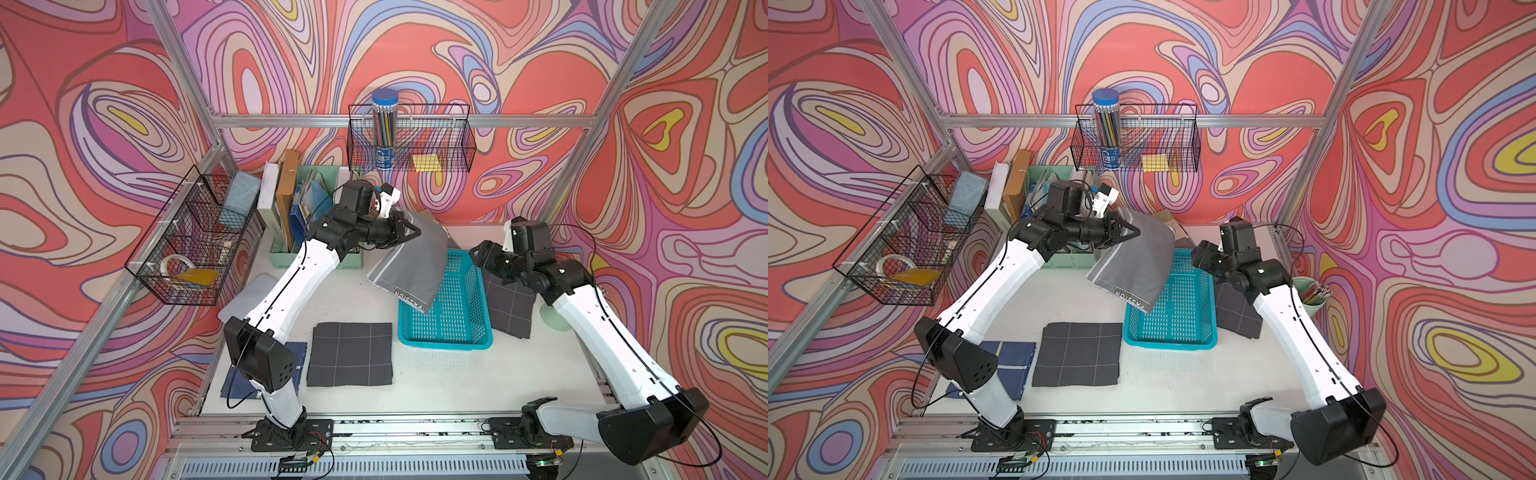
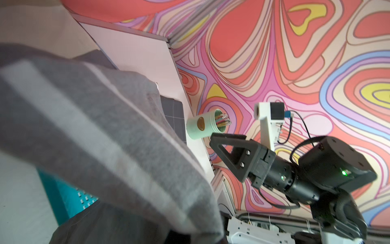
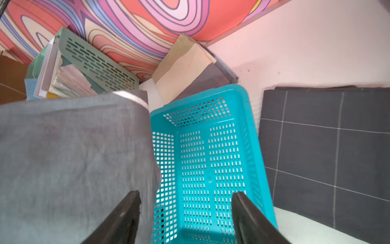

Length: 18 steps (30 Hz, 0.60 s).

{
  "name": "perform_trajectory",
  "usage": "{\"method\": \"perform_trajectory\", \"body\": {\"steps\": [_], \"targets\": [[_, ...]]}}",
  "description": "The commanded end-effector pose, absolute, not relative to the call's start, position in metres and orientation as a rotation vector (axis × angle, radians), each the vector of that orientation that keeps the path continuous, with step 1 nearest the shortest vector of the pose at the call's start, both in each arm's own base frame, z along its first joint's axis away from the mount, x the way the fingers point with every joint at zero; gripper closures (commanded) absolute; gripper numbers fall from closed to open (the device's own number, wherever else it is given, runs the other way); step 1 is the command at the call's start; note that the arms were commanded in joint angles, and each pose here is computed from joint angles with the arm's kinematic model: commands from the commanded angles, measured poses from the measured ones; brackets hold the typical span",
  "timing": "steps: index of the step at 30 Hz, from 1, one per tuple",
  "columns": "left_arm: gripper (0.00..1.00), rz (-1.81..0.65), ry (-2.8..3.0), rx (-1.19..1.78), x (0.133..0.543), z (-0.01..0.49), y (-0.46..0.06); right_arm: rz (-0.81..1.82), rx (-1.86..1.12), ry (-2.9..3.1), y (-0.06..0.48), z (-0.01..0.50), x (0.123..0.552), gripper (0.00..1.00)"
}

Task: Put the folded pillowcase in the basket
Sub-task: Place the pillowcase in the basket.

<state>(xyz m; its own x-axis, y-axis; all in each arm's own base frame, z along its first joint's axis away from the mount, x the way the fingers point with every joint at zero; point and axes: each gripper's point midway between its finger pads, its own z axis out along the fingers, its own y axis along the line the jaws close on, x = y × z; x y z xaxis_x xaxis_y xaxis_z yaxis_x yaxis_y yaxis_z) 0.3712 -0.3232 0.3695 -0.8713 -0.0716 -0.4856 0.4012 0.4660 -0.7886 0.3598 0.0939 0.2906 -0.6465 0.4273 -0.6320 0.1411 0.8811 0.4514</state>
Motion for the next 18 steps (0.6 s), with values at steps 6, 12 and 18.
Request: {"method": "perform_trajectory", "body": {"steps": [6, 12, 18], "targets": [[1.0, -1.396, 2.281, 0.778, 0.313, 0.368, -0.373, 0.568, 0.307, 2.219, 0.096, 0.289, 0.357, 0.26], [1.0, -1.431, 2.277, 0.867, 0.305, 0.364, -0.377, 0.475, 0.387, 2.233, 0.08, 0.292, 0.352, 0.24], [1.0, -1.484, 2.301, 0.786, 0.319, 0.35, -0.413, 0.15, 0.608, 2.106, 0.013, 0.308, 0.328, 0.24]]}}
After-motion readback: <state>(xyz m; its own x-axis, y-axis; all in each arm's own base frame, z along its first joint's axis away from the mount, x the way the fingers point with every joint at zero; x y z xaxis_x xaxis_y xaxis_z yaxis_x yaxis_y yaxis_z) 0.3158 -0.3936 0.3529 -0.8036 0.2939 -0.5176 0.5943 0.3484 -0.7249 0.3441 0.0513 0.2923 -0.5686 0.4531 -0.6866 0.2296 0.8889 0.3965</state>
